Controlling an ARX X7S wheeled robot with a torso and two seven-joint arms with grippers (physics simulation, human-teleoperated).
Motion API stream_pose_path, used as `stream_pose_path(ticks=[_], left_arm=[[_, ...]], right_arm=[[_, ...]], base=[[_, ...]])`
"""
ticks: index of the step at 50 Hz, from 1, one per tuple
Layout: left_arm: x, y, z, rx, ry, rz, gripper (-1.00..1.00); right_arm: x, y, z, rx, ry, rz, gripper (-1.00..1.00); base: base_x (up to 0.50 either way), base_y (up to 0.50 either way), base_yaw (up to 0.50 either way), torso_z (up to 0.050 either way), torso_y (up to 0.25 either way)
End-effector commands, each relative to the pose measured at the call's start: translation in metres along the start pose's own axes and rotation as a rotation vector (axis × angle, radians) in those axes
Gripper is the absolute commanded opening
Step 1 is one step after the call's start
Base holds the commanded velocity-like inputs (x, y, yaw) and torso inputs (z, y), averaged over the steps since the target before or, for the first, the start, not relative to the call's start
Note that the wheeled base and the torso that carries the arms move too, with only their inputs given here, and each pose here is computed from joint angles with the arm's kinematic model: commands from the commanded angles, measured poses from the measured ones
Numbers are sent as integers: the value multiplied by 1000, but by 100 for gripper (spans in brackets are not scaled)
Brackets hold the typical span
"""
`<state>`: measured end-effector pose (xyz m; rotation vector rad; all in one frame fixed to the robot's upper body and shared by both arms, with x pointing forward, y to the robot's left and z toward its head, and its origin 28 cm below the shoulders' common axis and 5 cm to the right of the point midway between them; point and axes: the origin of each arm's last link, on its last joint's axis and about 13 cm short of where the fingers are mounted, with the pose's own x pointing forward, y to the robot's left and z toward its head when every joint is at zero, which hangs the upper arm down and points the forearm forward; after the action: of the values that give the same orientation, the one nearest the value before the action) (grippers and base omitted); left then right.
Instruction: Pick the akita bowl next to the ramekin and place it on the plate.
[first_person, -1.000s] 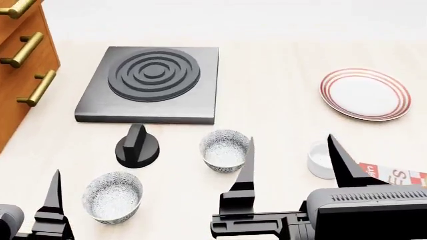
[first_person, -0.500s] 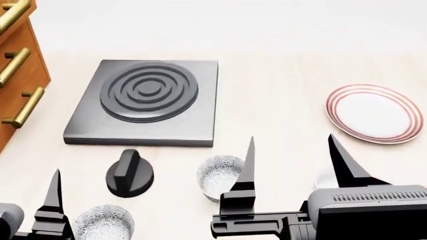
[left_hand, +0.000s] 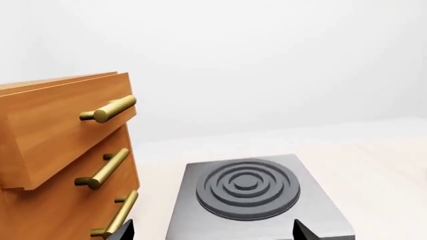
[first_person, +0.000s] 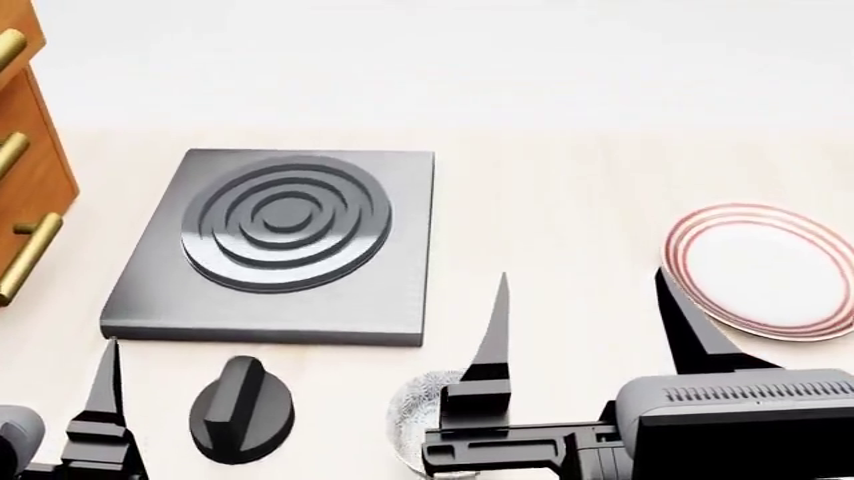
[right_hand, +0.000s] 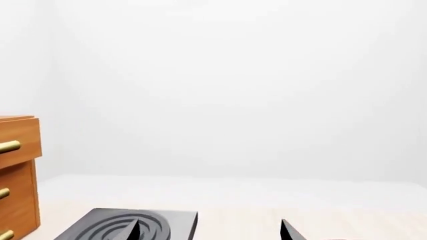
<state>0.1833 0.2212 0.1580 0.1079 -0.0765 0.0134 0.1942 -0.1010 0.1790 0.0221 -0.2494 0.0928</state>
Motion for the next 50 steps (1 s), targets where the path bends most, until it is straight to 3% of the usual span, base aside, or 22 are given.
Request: stream_pose_path(ticks=[1, 39, 50], left_arm=[[0, 1, 0, -14, -2, 1, 100], [-2, 3, 0, -9, -2, 9, 100], [0, 3, -1, 9, -5, 19, 100]], right_arm=[[2, -2, 1, 3, -16, -24, 100], [-1, 1, 3, 32, -50, -3, 100], [0, 0, 1, 16, -36, -16, 100]], base=[[223, 0, 0, 0, 0], [224, 0, 0, 0, 0], [13, 0, 0, 0, 0]])
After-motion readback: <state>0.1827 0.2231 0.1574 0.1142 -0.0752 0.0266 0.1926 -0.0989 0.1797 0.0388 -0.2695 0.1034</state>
